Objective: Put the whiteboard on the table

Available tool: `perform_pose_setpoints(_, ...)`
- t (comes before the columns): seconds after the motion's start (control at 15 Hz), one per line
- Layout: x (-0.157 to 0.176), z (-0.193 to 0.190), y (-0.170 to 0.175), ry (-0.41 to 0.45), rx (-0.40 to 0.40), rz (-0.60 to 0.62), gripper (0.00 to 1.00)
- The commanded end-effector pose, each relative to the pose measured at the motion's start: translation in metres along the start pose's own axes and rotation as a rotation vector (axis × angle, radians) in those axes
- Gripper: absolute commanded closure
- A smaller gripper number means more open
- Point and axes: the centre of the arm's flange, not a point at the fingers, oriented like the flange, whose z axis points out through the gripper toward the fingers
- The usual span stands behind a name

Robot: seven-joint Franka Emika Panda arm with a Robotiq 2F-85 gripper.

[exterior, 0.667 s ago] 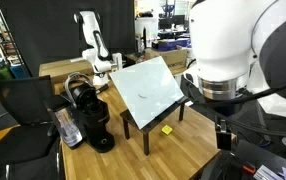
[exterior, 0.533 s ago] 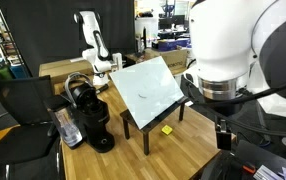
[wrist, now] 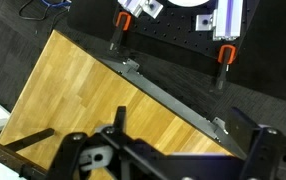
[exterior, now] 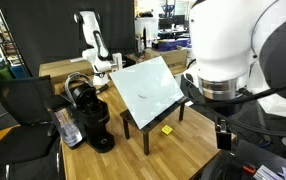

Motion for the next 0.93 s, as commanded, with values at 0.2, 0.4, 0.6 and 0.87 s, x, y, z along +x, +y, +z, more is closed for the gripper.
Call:
perform_pose_setpoints(0.2,0.002,-0.001,0.002,0.007,-0.001,-0.005,0.00)
perform_pose_setpoints(0.4,0.012,-0.012,0.016,0.024,-0.008,0.031,0.00)
perform_pose_setpoints(0.6,0.023,-0.032,0.042,0.048,-0.014,0.095,0.00)
perform_pose_setpoints(0.87,0.039,-0.063,0.095,0.094,0.022,0.253,0.00)
